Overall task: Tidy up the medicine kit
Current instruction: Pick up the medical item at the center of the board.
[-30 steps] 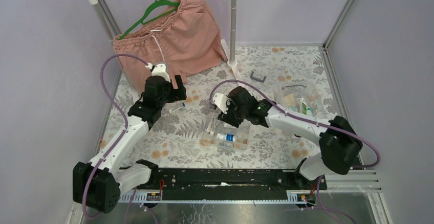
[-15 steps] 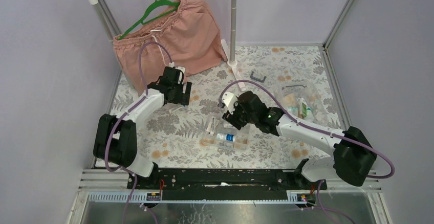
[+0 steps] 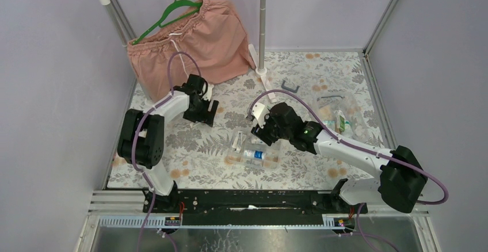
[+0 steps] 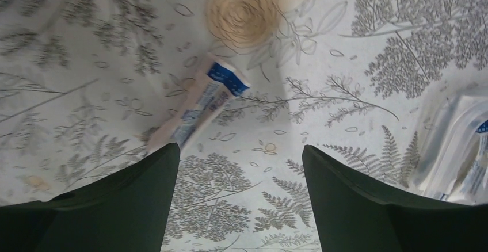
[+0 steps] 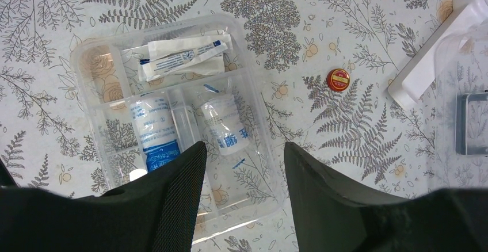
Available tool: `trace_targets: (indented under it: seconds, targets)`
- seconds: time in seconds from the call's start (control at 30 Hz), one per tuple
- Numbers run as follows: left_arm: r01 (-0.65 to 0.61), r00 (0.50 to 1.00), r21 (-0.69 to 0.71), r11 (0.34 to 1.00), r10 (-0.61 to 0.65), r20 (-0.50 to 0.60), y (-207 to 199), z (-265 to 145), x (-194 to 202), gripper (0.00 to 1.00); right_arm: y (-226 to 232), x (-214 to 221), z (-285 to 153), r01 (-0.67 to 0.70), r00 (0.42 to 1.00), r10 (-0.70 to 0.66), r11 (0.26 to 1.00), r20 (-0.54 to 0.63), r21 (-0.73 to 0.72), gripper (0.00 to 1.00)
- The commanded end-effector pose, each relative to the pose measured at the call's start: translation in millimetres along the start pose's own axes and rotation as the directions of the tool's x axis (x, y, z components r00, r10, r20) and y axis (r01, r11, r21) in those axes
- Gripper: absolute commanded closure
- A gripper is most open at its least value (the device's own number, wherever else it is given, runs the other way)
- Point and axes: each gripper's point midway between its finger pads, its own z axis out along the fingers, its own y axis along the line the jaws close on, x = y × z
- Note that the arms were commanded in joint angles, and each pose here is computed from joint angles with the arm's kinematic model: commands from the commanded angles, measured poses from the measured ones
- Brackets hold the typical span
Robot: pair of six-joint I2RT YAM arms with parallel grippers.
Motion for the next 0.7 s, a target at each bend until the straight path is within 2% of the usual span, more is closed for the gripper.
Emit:
trace_targets:
  seconds: [0.0, 0.13, 0.23, 0.4, 0.5, 0.57, 0.67]
  targets:
    - [0.007, 0.998, 0.116, 0.993, 0.001, -0.07, -18, 1, 13, 0.14, 4, -10, -3, 0.008, 0.999, -0.008, 1.0, 0.035, -0.02, 0.41]
    - [0.026, 0.995, 0.106, 0.994, -0.016, -0.101, -16, 6, 21, 0.14, 5, -11, -2, -0.002, 0.999, 0.003, 1.0, 0.037, -0.025, 0.41]
    - [0.04, 0.994, 0.128, 0.991, -0.026, -0.109, -21, 6, 22, 0.19, 5, -10, -3, -0.004, 0.999, 0.005, 1.0, 0.036, -0.023, 0.41]
    - [0.047, 0.996, 0.26, 0.965, -0.025, -0.088, -48, -4, 15, 0.3, 5, -6, -2, -0.008, 1.0, 0.008, 1.0, 0.03, -0.016, 0.41]
    - [0.001, 1.0, 0.341, 0.94, 0.002, -0.009, -68, -19, -2, 0.31, 5, -5, -1, -0.016, 0.999, 0.016, 1.0, 0.032, -0.015, 0.41]
    - [-0.002, 0.998, 0.329, 0.944, -0.019, 0.06, -67, -30, -17, 0.3, 5, -6, -1, -0.019, 0.999, 0.019, 1.0, 0.032, -0.016, 0.41]
    - [0.018, 0.993, 0.18, 0.983, -0.039, 0.11, -38, -28, -30, 0.25, 5, -6, 0, -0.021, 0.999, 0.022, 1.0, 0.029, -0.019, 0.41]
